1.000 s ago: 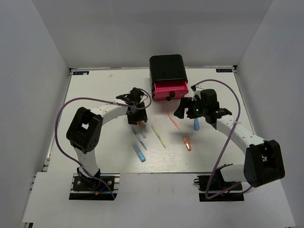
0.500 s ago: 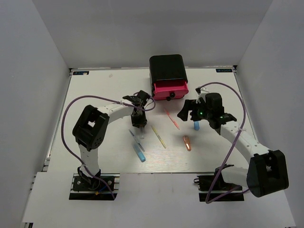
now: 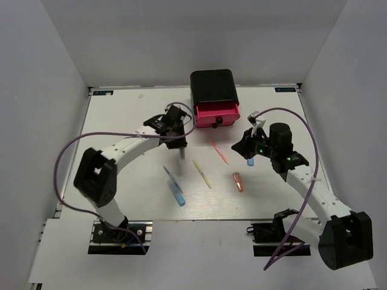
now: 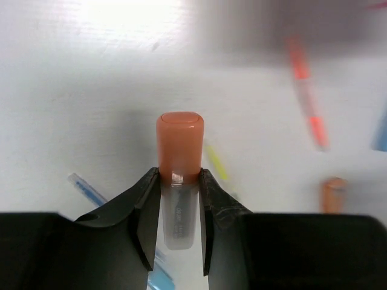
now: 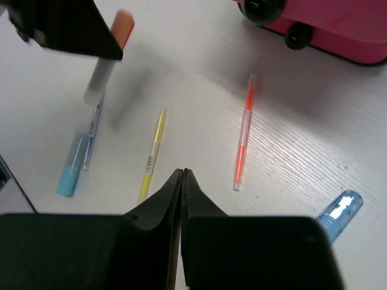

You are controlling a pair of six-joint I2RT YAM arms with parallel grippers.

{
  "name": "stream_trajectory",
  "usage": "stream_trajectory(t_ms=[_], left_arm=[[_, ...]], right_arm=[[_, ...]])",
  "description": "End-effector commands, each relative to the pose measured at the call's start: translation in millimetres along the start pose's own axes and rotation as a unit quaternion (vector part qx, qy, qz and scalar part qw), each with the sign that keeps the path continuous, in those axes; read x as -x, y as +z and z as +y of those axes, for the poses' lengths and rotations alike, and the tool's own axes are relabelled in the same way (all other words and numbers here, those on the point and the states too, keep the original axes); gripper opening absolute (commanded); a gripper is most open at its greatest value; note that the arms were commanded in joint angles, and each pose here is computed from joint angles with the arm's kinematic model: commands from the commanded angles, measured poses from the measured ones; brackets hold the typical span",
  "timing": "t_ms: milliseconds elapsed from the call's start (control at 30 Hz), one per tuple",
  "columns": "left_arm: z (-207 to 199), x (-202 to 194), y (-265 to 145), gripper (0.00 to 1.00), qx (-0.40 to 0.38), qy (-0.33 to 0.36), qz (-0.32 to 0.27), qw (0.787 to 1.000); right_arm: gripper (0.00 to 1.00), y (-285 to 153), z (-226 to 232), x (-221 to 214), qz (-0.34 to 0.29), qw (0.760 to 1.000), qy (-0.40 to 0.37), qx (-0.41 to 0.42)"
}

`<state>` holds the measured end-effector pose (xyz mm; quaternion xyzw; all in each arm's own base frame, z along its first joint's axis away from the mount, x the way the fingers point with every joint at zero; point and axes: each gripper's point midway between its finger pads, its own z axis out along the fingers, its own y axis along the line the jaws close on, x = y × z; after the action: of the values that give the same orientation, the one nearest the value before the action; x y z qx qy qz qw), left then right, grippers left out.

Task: Sort the stationery into containers
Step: Grab a piece of stationery with the left arm, then place the stationery into the container

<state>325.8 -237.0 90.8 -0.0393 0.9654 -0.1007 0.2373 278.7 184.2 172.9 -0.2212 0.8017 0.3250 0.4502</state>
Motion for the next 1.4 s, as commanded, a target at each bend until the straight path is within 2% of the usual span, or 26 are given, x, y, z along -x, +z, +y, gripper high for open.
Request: stream_trajectory(t_ms=[0,167,300,333,367,433,467,500,567,600,733,767,833,867,1033,1067,1100,1233,1367], left_arm=[[-45,63,-83,0.16,-0.125,0.019,-0.131,0.983],[-84,98,-151,0.16,-0.252,0.028,-0.231,0.939],[-109,136,-186,0.15,-0.336,0.01,-0.333,0.881],[-114,139,-176,0.15,-0.339,0.009,-0.338,0.878],[-122,151,-182,0.15,-0.357,0.003,-0.362,0.861],[-135,167,-186,0.12,-0.371,0.002,-0.382,0.847],[-141,171,-168,0.12,-0.368,0.002,-0.378,0.85],[-148,181,-172,0.11,-0.381,0.001,-0.397,0.835],[-158,191,-159,0.05,-0.394,-0.004,-0.413,0.821],[-159,195,-155,0.01,-0.394,-0.008,-0.42,0.817],[-169,202,-130,0.01,-0.394,-0.022,-0.43,0.812],[-167,202,-120,0.03,-0.386,-0.026,-0.428,0.817],[-175,206,-123,0.04,-0.393,-0.028,-0.438,0.808],[-174,206,-111,0.05,-0.385,-0.032,-0.437,0.812],[-180,205,-106,0.05,-0.393,-0.047,-0.429,0.812],[-184,206,-113,0.05,-0.408,-0.053,-0.431,0.803],[-181,200,-106,0.06,-0.405,-0.052,-0.427,0.807],[-182,200,-116,0.06,-0.425,-0.063,-0.432,0.792],[-180,204,-99,0.09,-0.408,-0.072,-0.432,0.801]], right_arm=[[0.0,-7,19,10,-0.029,0.994,-0.083,0.058],[0.0,-8,19,5,-0.029,0.991,-0.11,0.065],[0.0,-9,19,6,-0.032,0.99,-0.119,0.064],[0.0,-9,18,6,-0.033,0.99,-0.122,0.061],[0.0,-9,18,6,-0.034,0.99,-0.124,0.06],[0.0,-11,17,8,-0.037,0.989,-0.129,0.056],[0.0,-11,18,8,-0.039,0.989,-0.132,0.056],[0.0,-13,17,10,-0.041,0.989,-0.134,0.053],[0.0,-15,18,9,-0.043,0.989,-0.135,0.051],[0.0,-15,18,8,-0.042,0.989,-0.134,0.049],[0.0,-20,17,9,-0.048,0.989,-0.131,0.038],[0.0,-22,17,9,-0.052,0.989,-0.132,0.036],[0.0,-24,17,7,-0.052,0.99,-0.128,0.033],[0.0,-25,18,5,-0.052,0.99,-0.127,0.033],[0.0,-27,19,0,-0.051,0.99,-0.123,0.034],[0.0,-28,18,0,-0.054,0.99,-0.124,0.031],[0.0,-28,19,-1,-0.053,0.99,-0.123,0.031],[0.0,-28,19,-6,-0.049,0.991,-0.118,0.034],[0.0,-27,18,-7,-0.047,0.992,-0.115,0.033]])
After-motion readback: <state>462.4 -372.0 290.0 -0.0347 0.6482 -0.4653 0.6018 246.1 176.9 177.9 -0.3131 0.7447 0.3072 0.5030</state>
